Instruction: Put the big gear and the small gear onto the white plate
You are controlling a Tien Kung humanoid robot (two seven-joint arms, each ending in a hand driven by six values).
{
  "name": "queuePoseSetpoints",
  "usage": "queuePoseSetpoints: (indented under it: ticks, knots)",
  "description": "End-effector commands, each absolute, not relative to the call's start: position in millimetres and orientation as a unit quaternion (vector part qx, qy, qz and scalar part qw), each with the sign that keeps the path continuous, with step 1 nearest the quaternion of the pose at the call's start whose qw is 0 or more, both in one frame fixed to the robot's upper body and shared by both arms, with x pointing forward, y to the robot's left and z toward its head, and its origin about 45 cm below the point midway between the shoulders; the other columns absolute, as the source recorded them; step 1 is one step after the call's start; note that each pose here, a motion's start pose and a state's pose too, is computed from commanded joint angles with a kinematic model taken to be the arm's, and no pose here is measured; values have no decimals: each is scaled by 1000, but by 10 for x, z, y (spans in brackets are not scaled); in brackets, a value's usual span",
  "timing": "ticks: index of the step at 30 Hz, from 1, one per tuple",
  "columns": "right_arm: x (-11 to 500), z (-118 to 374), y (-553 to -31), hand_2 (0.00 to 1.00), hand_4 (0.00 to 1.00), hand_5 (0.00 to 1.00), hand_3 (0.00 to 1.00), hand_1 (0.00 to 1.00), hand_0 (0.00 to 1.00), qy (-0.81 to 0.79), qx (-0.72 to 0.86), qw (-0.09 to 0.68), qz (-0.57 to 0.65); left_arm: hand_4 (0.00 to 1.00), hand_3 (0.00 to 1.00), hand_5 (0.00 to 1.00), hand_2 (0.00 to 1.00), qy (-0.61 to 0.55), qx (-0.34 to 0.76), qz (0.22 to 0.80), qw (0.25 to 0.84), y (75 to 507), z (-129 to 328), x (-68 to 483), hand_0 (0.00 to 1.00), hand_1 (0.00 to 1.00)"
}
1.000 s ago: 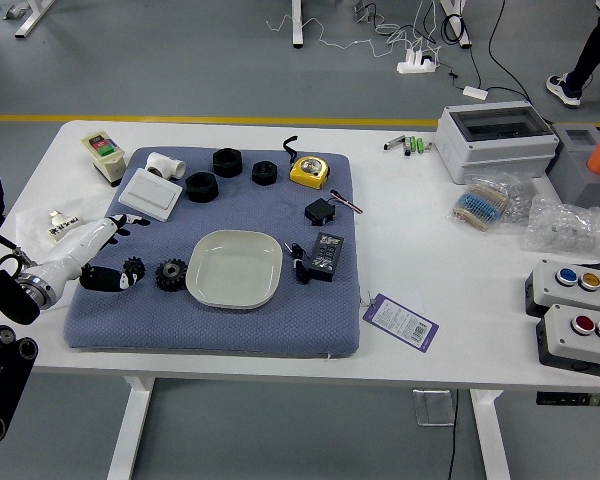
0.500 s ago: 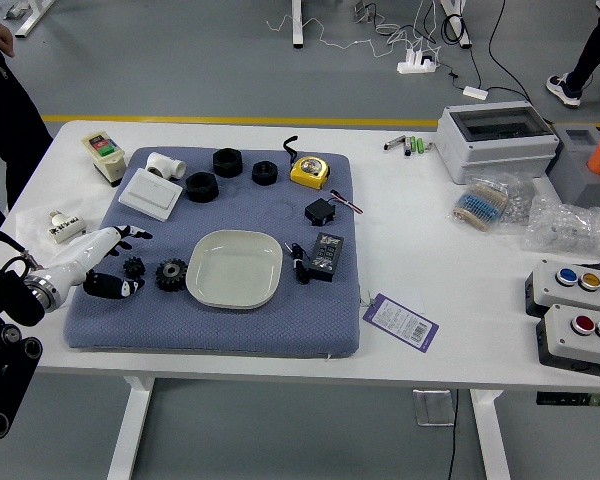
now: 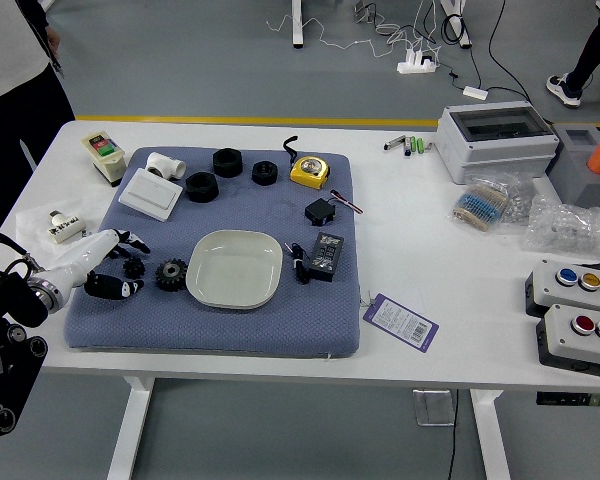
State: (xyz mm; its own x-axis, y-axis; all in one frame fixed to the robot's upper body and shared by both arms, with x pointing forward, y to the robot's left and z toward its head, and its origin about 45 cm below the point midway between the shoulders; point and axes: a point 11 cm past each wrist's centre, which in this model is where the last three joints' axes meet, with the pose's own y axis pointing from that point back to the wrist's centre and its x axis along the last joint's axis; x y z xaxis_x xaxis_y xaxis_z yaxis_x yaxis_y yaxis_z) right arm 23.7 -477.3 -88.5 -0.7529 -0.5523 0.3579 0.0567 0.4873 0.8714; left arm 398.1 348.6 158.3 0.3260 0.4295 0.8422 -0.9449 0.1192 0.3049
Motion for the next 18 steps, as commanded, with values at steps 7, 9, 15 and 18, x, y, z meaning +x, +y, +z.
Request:
queuePoseSetpoints:
  ticks: [7,9,15,18]
  knots:
    - [246,-882,-4775,737,784,677,559,686,667,-803,154,315,-482,598,546,2,544,-291,442,501,685,3506,1562,3993,459,491]
    - [247,-882,-4775,737,783,676,559,686,667,-803,155,315,-482,444,490,2,464,-289,444,502,684,3515,1556,3995,336,408]
    - [245,-882,-4776,737,784,678,559,686,667,-803,154,315,-482,425,458,2,406,-283,449,505,680,3553,1532,3988,309,353]
    - [244,-882,-4777,737,784,678,559,686,667,-803,154,315,-482,425,458,2,406,-283,450,504,681,3545,1531,3985,309,353]
